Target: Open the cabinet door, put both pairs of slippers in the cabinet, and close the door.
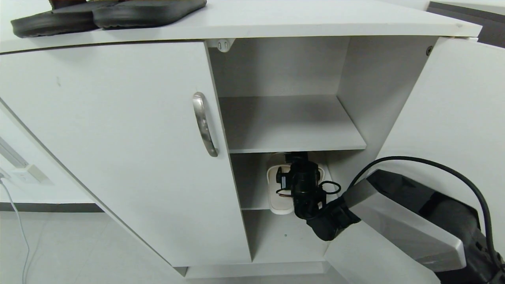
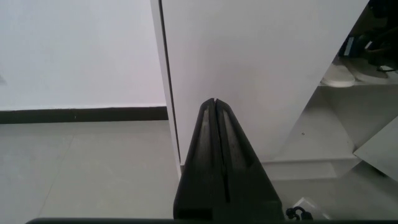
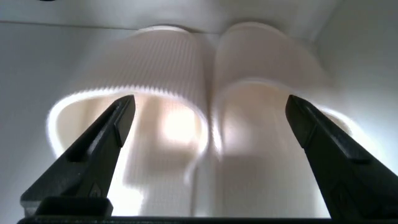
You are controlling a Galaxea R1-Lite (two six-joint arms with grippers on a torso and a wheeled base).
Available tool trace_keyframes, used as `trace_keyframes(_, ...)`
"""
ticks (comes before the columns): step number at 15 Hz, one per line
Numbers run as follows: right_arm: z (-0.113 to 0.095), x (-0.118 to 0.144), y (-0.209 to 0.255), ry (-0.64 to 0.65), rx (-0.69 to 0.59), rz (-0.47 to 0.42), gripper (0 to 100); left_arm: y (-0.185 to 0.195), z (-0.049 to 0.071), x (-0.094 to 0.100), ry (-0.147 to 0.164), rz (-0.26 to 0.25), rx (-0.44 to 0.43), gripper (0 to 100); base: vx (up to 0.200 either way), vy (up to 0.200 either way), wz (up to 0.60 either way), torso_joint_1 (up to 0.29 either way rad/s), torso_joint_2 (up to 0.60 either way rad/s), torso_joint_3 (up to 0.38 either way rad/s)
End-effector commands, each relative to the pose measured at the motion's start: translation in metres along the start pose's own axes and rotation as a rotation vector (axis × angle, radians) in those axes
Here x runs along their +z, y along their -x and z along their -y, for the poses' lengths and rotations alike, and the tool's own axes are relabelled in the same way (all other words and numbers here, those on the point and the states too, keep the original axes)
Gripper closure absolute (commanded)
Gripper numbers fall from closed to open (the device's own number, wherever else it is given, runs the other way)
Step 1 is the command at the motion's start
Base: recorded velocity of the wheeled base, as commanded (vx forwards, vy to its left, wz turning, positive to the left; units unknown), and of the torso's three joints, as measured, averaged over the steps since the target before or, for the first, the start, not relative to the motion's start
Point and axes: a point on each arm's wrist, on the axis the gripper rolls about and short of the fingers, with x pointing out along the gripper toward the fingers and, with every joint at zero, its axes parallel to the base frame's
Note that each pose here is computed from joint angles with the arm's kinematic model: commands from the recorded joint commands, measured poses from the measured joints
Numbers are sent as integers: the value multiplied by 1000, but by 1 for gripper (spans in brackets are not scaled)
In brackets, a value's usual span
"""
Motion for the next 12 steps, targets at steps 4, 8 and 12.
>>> trace_keyframes(4, 9, 27, 90, 2, 98, 3, 0, 0, 0, 0, -2, -1, -1, 100, 0, 0, 0, 0, 0, 0)
trace_keyframes(8, 18, 19, 134, 4, 163, 2, 0, 0, 0, 0, -2, -1, -1, 100, 0, 0, 0, 0, 0, 0)
trace_keyframes(12, 17, 17, 142, -31, 181, 12, 0, 0, 0, 0, 0, -1, -2, 100, 0, 0, 0, 0, 0, 0)
